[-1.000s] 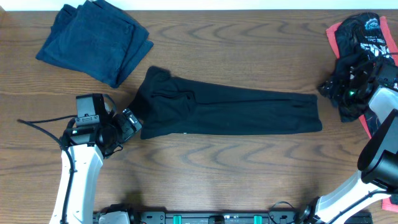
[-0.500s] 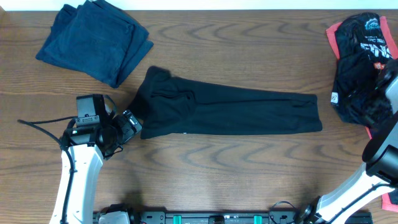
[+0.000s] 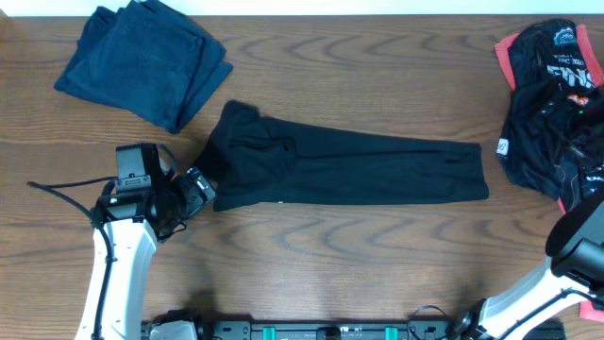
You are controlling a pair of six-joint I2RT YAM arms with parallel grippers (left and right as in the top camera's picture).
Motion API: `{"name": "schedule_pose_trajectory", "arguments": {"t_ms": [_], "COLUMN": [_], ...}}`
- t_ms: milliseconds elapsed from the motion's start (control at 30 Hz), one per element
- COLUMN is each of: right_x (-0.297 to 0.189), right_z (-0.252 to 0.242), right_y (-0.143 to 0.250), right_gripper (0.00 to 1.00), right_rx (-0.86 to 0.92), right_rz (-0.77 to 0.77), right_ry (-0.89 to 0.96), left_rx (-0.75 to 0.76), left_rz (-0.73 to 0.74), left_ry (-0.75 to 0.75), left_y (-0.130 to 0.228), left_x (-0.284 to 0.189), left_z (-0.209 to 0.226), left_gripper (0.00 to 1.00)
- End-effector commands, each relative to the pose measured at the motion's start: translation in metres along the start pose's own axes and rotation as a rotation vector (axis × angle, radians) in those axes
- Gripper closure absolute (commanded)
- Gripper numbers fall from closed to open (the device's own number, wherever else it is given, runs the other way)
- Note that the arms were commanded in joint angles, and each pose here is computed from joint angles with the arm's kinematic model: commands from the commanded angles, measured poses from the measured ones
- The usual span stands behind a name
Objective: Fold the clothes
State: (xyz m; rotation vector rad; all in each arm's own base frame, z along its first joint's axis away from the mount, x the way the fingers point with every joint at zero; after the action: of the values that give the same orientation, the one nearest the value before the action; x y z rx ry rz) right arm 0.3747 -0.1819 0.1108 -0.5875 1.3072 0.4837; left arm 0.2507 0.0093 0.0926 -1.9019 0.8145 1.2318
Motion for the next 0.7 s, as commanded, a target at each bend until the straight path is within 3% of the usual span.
{"name": "schedule_pose_trajectory", "arguments": {"t_ms": [0, 100, 367, 533, 667], "right_x": [0.004, 0.018, 0.066, 0.075, 0.077], "right_z": [0.045, 0.051, 0.038, 0.043, 0.045], "right_y": [0.034, 0.058, 0.086, 0.106, 0.115], "right_gripper": [0.01, 0.01, 0.01, 0.01, 0.01], "right_rx": [-0.254, -0.337, -0.344, -0.513, -0.543], "right_rz": [0.102, 0.163, 0.203, 0.223, 0.242], "right_ry": [-0.175, -0.185, -0.229, -0.37, -0.414], "left_rx": [0.008, 0.008, 0.007, 0.007, 0.007], "left_rz": [0.007, 0.008, 0.01, 0.011, 0.01], "left_ry": [-0.019, -0.019, -0.02, -0.02, -0.02], "left_y": [0.002, 0.002, 0.002, 0.003, 0.002], "left_x": [0.002, 0.003, 0.003, 0.003, 0.002], "left_z": [0.005, 0.005, 0.005, 0.005, 0.005], "left_gripper": [0.02, 0.02, 0.02, 0.02, 0.02]}}
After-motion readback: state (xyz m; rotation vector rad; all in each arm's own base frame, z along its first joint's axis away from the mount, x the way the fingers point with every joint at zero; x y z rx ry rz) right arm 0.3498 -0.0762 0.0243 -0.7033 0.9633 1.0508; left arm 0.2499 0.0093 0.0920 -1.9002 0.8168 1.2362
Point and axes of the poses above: each gripper's point midway between its finger pads, its own x axis out along the fingers, its own z axis along the line the jaws close on, y = z × x, the point moved 1 cm from there along -x, back along the fingers, and after that the axes turned 7 degrees about x, right-handed, at the moved point
